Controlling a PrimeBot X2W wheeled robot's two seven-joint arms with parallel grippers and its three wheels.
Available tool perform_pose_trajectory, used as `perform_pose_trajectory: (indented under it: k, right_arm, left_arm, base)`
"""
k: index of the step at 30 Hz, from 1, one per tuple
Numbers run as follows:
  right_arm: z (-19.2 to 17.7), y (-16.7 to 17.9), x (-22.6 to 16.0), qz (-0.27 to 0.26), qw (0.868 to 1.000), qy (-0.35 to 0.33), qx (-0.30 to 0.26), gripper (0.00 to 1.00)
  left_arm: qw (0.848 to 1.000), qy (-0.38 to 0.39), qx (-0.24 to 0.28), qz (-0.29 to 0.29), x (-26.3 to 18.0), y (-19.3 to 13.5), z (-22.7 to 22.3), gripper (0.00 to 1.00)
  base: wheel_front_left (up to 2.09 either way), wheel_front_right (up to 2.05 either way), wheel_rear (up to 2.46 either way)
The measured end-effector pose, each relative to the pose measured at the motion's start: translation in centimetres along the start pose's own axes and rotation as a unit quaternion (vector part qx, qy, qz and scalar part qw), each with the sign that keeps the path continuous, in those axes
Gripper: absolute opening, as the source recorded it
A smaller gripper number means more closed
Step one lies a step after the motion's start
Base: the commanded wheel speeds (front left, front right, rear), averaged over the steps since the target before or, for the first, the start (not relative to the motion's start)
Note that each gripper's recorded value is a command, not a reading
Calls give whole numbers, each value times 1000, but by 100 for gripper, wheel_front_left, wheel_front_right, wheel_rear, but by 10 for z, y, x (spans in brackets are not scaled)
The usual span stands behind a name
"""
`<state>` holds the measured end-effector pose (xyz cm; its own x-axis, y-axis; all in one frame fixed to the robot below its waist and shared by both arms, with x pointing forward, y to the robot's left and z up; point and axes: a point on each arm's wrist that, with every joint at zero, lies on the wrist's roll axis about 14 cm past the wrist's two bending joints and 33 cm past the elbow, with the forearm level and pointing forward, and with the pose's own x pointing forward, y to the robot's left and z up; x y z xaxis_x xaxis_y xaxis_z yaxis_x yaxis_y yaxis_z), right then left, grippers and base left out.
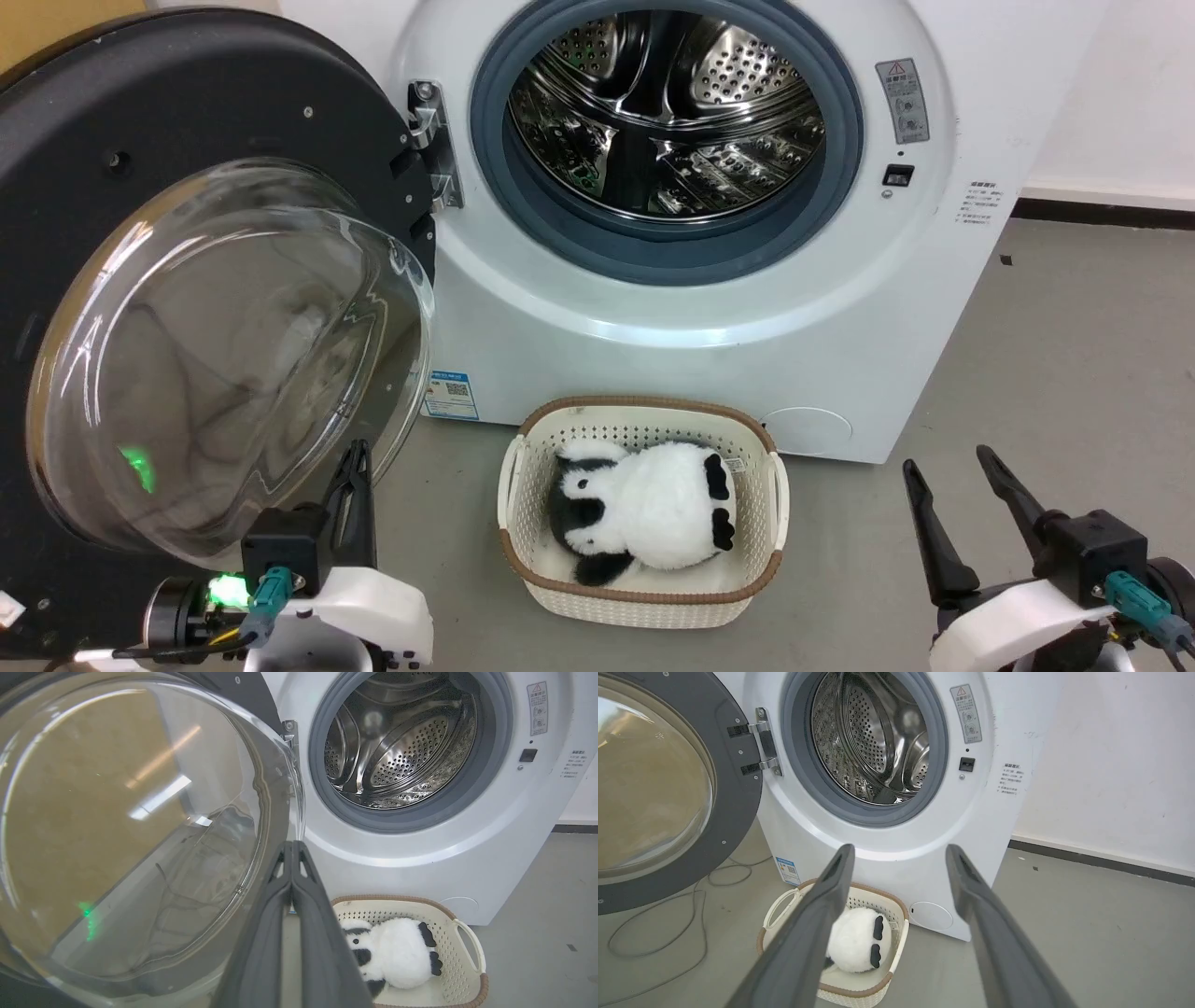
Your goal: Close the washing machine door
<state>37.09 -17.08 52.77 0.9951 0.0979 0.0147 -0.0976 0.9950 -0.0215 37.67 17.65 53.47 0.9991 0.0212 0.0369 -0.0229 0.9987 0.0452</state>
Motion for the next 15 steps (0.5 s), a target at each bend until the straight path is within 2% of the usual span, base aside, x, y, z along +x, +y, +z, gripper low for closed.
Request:
perform_pose_trajectory:
  k: [15]
  right_arm:
    - [3,0,9,1,1000,-15,7,100]
  left_arm:
    - [997,-77,-8,11,11,10,46,0]
  base:
    - [0,0,0]
